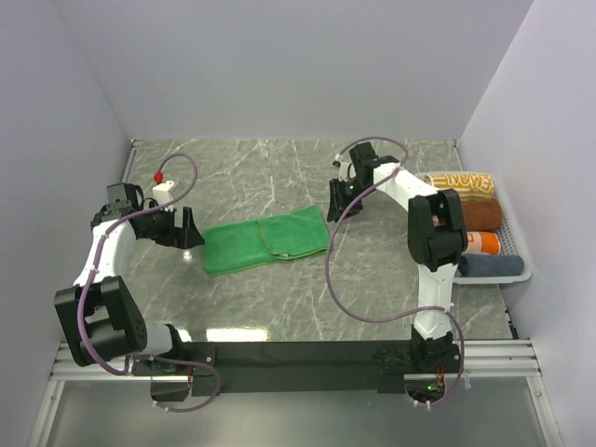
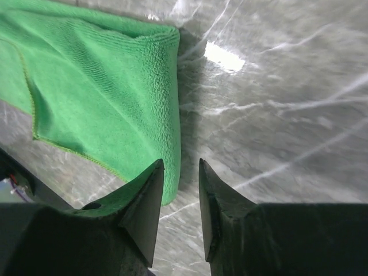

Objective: Roll the towels
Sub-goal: Fold the towel

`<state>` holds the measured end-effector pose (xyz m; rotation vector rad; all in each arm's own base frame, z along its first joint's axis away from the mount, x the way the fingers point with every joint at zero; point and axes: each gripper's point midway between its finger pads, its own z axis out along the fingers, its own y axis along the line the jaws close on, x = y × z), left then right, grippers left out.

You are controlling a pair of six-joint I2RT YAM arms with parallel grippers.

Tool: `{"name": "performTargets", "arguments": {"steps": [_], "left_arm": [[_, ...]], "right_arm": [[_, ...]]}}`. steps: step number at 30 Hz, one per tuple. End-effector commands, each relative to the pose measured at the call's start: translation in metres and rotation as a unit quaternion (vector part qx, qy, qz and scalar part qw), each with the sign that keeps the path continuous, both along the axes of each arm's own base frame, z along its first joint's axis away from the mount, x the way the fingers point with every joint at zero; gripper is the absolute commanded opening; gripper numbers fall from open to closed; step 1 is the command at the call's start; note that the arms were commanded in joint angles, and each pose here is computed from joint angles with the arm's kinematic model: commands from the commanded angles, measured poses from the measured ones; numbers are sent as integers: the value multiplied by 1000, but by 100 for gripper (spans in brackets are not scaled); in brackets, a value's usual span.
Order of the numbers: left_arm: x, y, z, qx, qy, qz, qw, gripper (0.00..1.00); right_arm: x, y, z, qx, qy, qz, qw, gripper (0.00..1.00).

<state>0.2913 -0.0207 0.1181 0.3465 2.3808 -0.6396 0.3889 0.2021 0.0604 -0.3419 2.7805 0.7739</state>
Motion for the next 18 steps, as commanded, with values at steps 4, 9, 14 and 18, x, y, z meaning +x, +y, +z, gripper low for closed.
{"name": "performTargets", "arguments": {"steps": [4, 9, 14, 18], "left_arm": [[2, 0, 4, 4, -21, -5, 1000, 99], [1, 2, 4, 9, -21, -4, 1000, 99], [1, 3, 2, 11, -17, -1, 1000, 100], [2, 3, 1, 9, -15, -1, 1000, 99]], "right_arm": [[-9, 14, -14, 25, 40, 19, 999, 39], [-9, 21, -24, 42, 62, 23, 997, 38], [-11, 26, -26, 59, 75, 28, 995, 38], [-13, 25, -23, 76, 81, 23, 994, 37]]}}
